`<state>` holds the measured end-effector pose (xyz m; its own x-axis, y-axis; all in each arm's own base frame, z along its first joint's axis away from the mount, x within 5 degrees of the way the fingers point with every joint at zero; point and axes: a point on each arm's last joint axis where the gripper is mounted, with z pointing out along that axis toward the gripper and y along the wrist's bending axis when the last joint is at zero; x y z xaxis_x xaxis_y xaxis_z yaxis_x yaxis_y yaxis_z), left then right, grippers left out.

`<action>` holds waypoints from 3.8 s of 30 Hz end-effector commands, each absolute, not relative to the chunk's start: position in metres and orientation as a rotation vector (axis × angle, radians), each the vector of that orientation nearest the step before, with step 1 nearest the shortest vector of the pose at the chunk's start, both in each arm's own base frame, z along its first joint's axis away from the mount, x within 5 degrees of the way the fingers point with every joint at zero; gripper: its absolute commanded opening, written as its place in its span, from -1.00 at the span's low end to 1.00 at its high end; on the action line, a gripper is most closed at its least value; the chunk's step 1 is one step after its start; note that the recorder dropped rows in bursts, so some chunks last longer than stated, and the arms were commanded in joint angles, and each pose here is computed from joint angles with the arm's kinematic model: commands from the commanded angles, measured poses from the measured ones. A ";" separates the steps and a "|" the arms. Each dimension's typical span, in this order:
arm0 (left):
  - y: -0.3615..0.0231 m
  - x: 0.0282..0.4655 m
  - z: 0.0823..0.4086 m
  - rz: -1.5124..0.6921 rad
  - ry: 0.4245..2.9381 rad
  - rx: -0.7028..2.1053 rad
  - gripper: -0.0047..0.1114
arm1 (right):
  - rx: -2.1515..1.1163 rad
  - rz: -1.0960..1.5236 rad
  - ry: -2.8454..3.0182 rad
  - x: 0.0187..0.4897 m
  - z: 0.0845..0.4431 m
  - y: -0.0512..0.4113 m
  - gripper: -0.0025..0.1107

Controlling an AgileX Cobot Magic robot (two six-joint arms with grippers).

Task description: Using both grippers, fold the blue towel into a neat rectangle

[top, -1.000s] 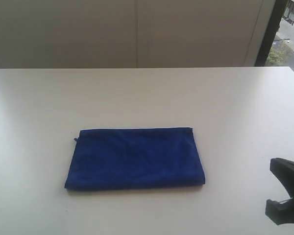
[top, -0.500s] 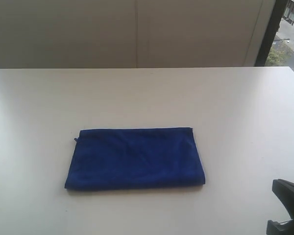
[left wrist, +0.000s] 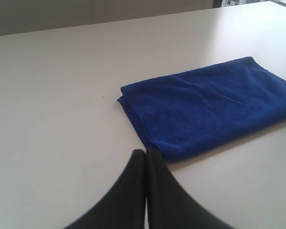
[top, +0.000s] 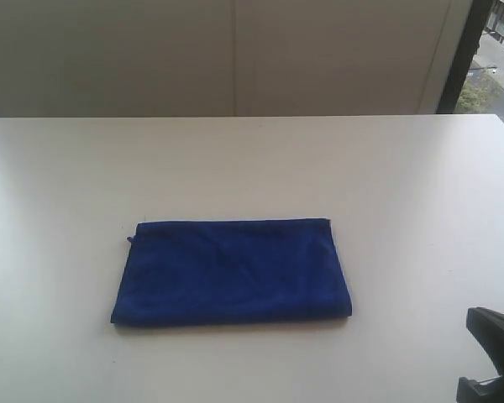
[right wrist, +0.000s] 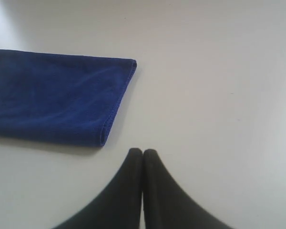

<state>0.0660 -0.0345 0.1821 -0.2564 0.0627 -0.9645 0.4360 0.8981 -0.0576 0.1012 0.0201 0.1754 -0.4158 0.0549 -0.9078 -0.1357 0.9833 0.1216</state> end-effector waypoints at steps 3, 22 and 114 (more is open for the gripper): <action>-0.035 0.065 0.181 -0.382 1.813 0.368 -0.92 | -0.046 0.208 1.992 0.100 0.173 0.019 -0.96; -0.019 0.055 0.190 -0.392 1.677 -0.023 -0.92 | -0.046 0.208 1.990 0.100 0.174 0.019 -0.96; -0.009 0.051 0.167 0.044 1.894 0.345 -0.92 | 0.082 -0.039 1.831 0.053 0.182 -0.004 -0.96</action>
<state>0.0514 -0.0077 0.1676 -0.3111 0.2656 -0.9125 0.2067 0.9561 0.2078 0.0533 -0.0036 0.1826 -0.2653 0.0167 -0.9640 0.0722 0.9974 -0.0026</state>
